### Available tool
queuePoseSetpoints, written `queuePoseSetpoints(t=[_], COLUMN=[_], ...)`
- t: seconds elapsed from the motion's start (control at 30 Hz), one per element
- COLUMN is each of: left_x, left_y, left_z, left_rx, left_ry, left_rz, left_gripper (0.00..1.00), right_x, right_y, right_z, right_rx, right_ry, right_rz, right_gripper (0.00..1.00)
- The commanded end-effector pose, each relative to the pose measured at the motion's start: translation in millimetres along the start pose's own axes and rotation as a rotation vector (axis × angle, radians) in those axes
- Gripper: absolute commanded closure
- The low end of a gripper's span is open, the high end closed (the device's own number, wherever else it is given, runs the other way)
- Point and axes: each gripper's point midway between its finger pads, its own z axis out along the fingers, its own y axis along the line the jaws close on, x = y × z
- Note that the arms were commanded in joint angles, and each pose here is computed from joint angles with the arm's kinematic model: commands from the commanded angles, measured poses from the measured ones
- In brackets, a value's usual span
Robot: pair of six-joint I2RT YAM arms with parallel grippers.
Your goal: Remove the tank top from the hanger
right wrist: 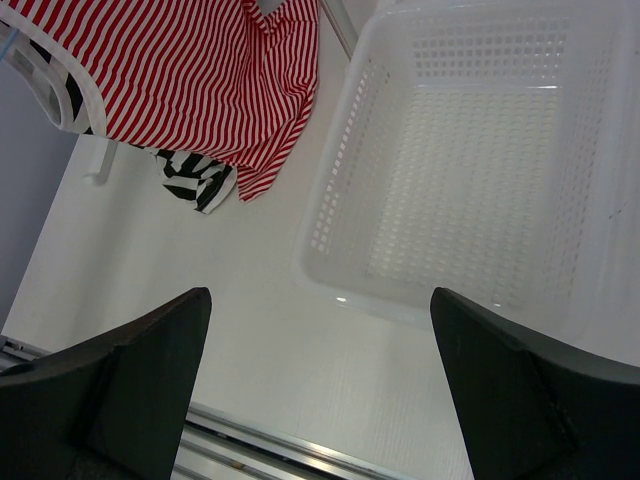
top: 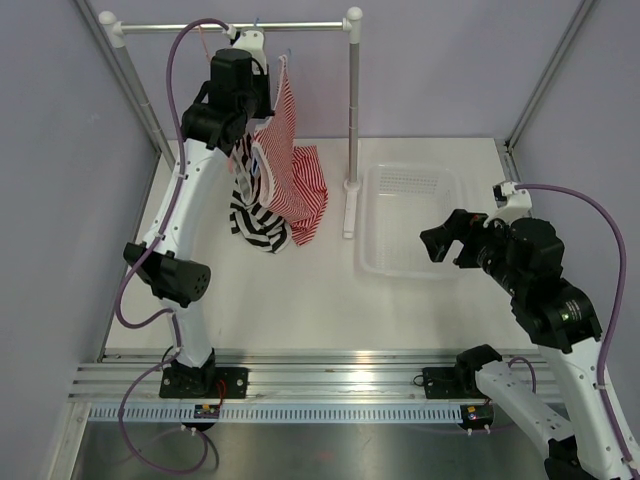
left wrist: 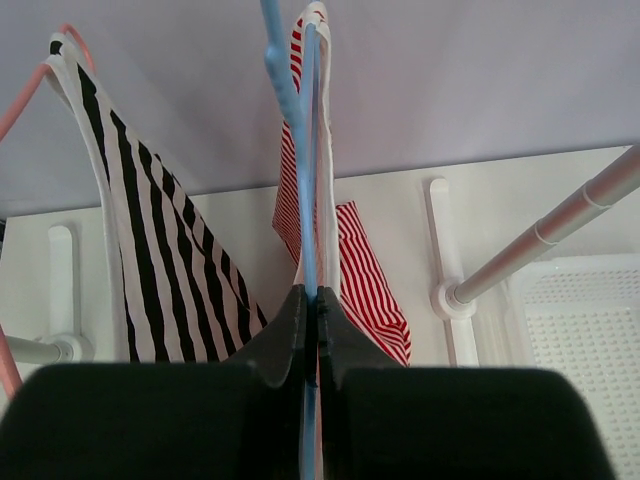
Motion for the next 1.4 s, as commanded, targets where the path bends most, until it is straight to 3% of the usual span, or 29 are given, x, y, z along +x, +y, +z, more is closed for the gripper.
queuePoseSetpoints(t=[0.0,0.4,0.53,0.83,1.0,1.1,1.17,1.2,1.23,1.37], left_x=[-63.0,-90.0,-82.8,-26.7,-17.6,-1.5,30.3,28.7,56.1,97.9], left_y=[-6.3,-12.8,-17.4,-32.9,-35.1,-39.6,-44.1,-41.8,-43.4,-52.9], left_z=[-33.1,-86.0,-106.3,-140.1,-169.6,-195.8,-198.9,-223.6,-218.2,-259.6], left_rx=[0.045,0.107,0.14,0.173,0.226,0.27,0.284,0.318,0.322,0.484], left_ry=[-0.195,-0.273,-0.251,-0.104,-0.116,-0.094,-0.032,-0.068,-0.022,-0.007], left_rz=[-0.049,-0.114,-0.166,-0.221,-0.218,-0.222,-0.215,-0.222,-0.219,-0.194], left_gripper=[1.0,1.0,1.0,1.0,1.0,1.0,1.0,1.0,1.0,1.0], right_x=[-11.2,-11.8,-15.9,-34.3,-45.6,-48.5,-48.8,-48.3,-48.4,-42.7], right_y=[10.9,10.2,11.8,15.4,24.8,42.7,64.2,80.1,88.5,125.1], right_z=[5.6,10.6,12.0,23.2,30.5,36.3,43.1,48.5,51.2,68.1], right_rx=[-0.05,-0.049,-0.056,-0.048,-0.081,-0.171,-0.284,-0.369,-0.415,-0.602], right_ry=[-0.031,-0.034,-0.049,-0.052,-0.067,-0.056,-0.029,-0.005,0.005,0.076], right_rz=[0.006,-0.004,-0.012,-0.071,-0.081,-0.074,-0.062,-0.038,-0.021,0.072], right_gripper=[0.0,0.0,0.0,0.01,0.01,0.0,0.0,0.02,0.02,0.09])
